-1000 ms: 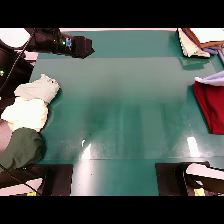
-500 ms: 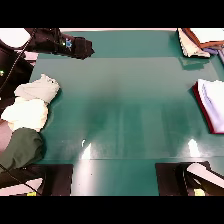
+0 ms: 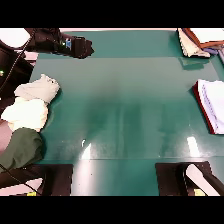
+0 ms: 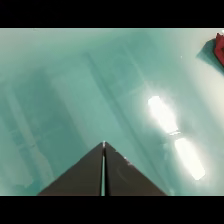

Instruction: Fold the shirts.

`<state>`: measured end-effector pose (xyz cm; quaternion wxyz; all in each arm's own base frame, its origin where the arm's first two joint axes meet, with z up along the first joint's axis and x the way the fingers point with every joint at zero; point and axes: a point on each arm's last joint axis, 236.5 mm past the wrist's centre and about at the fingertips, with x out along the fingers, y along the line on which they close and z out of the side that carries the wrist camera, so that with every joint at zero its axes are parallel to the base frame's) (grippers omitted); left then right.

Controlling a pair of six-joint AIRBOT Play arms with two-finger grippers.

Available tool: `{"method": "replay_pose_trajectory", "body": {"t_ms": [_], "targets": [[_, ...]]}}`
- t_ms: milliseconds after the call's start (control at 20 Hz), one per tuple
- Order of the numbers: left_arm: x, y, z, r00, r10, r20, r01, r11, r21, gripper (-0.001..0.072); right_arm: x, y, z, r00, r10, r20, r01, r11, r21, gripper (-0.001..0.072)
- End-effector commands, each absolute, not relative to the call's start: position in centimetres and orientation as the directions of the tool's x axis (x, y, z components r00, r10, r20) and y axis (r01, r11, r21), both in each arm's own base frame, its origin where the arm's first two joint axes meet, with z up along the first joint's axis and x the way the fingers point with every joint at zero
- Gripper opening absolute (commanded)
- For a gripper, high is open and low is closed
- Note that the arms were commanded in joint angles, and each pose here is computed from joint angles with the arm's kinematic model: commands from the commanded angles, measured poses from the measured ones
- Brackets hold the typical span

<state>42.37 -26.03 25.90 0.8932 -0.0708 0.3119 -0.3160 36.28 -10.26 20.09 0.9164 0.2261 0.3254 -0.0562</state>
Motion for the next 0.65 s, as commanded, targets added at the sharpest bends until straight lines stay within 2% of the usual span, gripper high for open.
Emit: {"method": "replay_pose_trajectory", "body": {"t_ms": [0, 50, 150, 200, 300, 600], "targets": [[42.6, -26.0, 26.2, 0.615, -0.611, -0.499, 0.519, 0.79, -0.327, 0.0019, 37.2, 1.1, 21.2, 0.752, 0.278, -0.597, -0.033, 0.921, 0.387, 0.0649], [42.8, -26.0, 26.5, 0.622, -0.611, -0.489, 0.518, 0.79, -0.328, 0.002, 37.1, 3.8, 21.2, 0.732, 0.331, -0.596, -0.099, 0.917, 0.387, 0.0643], [43.1, -26.1, 26.9, 0.637, -0.611, -0.47, 0.517, 0.791, -0.328, 0.0019, 36.6, 8.4, 21.4, 0.696, 0.416, -0.585, -0.214, 0.898, 0.384, 0.0579], [43.3, -26.1, 27.1, 0.642, -0.611, -0.462, 0.517, 0.791, -0.328, 0.0019, 36.3, 10.3, 21.6, 0.679, 0.451, -0.579, -0.262, 0.886, 0.383, 0.0465], [43.6, -26.1, 27.6, 0.656, -0.611, -0.443, 0.516, 0.791, -0.328, 0.0019, 35.5, 13.0, 21.7, 0.649, 0.5, -0.573, -0.328, 0.864, 0.383, 0.0015], [43.8, -26.0, 28.0, 0.667, -0.611, -0.426, 0.516, 0.792, -0.327, 0.0019, 34.9, 14.6, 21.8, 0.626, 0.531, -0.571, -0.367, 0.847, 0.385, 0.0017]]}}
